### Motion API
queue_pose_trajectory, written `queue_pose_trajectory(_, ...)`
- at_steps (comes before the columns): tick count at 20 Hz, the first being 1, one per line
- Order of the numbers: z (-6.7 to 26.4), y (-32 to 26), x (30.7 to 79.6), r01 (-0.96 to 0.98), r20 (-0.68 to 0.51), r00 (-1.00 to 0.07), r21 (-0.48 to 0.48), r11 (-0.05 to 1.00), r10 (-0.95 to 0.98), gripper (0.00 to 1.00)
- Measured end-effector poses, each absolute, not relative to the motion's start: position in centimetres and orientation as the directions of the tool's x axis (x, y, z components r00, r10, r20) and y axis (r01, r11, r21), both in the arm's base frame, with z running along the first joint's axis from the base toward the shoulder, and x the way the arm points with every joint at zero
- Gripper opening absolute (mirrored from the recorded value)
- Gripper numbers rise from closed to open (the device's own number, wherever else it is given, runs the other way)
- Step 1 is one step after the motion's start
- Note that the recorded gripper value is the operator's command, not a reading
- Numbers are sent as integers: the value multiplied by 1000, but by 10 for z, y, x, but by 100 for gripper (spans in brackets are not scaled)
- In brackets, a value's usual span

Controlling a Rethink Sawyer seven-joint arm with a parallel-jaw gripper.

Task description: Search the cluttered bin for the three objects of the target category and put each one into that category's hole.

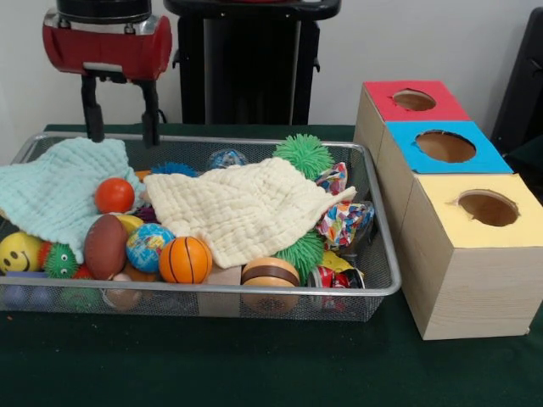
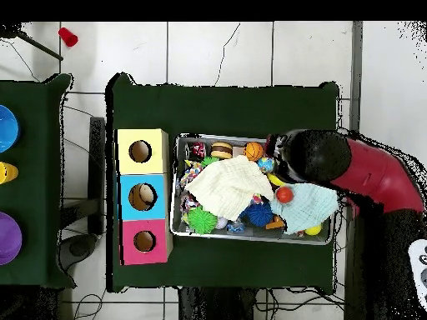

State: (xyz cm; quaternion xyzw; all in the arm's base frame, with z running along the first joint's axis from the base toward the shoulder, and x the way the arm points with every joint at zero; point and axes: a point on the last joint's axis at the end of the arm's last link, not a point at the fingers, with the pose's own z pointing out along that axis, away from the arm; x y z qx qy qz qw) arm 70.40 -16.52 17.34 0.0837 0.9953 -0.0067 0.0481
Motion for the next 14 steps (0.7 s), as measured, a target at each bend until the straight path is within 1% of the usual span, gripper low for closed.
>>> queue_pose_trajectory(9,155,-178,727,179,-138,-975,-3,984,177,100)
queue_pose_trajectory(14,133,-185,739,186,-157,-970,2,982,184,100)
